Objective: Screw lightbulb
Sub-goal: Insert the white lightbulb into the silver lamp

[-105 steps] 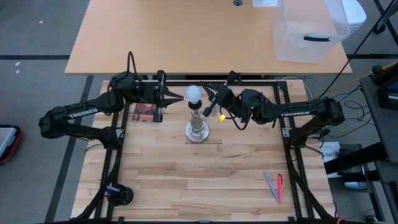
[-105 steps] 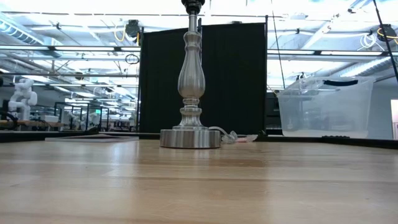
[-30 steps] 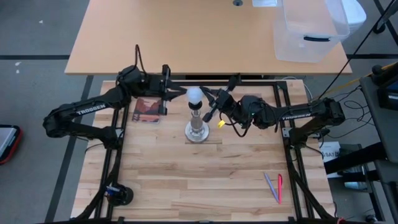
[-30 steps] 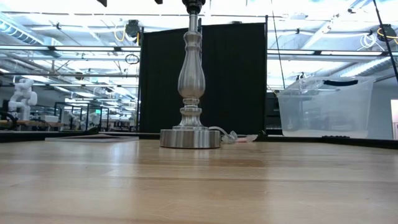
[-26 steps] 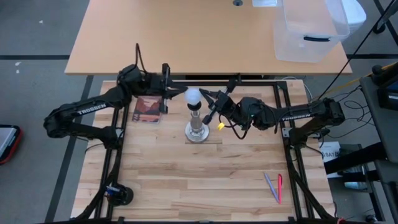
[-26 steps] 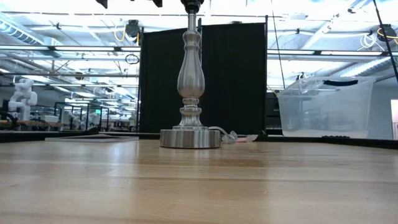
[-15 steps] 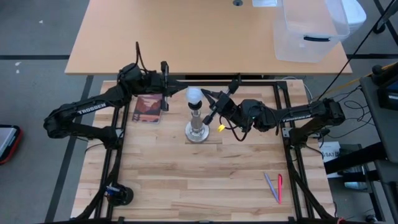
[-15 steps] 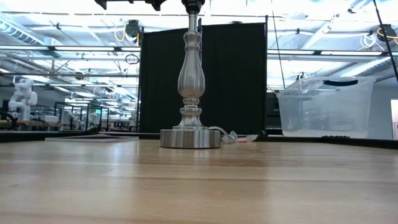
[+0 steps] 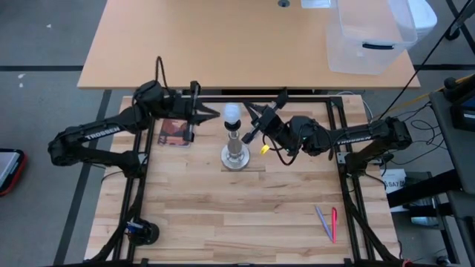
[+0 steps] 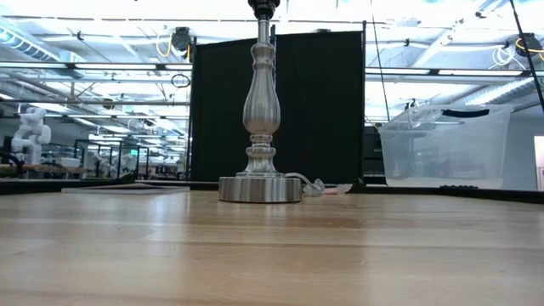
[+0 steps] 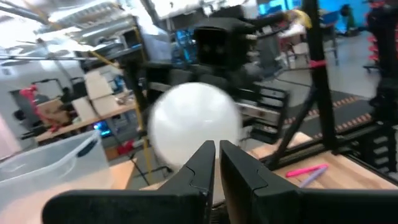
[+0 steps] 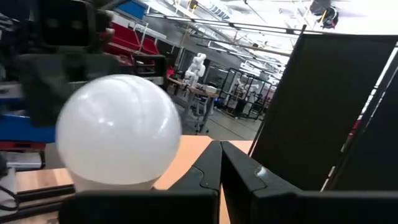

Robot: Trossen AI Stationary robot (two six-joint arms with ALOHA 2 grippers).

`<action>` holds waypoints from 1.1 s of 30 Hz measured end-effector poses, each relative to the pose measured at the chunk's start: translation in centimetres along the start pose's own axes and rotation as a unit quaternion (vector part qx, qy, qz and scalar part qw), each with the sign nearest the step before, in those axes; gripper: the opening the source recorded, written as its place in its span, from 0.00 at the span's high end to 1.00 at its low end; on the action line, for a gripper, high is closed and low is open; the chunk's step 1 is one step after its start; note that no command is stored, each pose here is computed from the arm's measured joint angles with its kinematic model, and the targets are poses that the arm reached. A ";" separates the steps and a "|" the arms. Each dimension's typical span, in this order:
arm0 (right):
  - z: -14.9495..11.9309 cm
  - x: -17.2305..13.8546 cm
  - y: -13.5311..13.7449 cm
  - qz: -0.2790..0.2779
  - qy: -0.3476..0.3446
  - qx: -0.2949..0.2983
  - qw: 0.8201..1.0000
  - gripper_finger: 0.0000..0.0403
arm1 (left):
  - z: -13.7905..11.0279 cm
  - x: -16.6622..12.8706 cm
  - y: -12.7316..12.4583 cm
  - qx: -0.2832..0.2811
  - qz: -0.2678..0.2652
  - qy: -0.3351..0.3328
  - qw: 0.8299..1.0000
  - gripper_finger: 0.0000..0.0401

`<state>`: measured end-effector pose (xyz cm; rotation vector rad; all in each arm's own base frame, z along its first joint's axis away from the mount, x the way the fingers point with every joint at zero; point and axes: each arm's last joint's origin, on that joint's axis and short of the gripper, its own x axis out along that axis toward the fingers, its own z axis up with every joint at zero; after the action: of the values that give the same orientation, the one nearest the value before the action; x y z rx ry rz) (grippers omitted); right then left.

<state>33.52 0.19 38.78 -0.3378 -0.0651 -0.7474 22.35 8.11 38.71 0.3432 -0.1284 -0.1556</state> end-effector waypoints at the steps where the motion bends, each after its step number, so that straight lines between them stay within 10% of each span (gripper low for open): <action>1: 0.0 0.1 -0.1 0.000 -0.001 0.000 1.000 1.00 | 0.1 0.1 -0.2 0.004 -0.006 -0.002 1.000 0.93; 33: -0.2 0.7 -0.4 0.052 -0.025 0.014 0.998 1.00 | -1.2 1.7 0.1 0.011 -0.006 0.000 1.000 0.93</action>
<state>33.72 -0.64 38.83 -0.3316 -0.1042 -0.6356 24.20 8.28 37.76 0.3662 -0.1274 -0.1655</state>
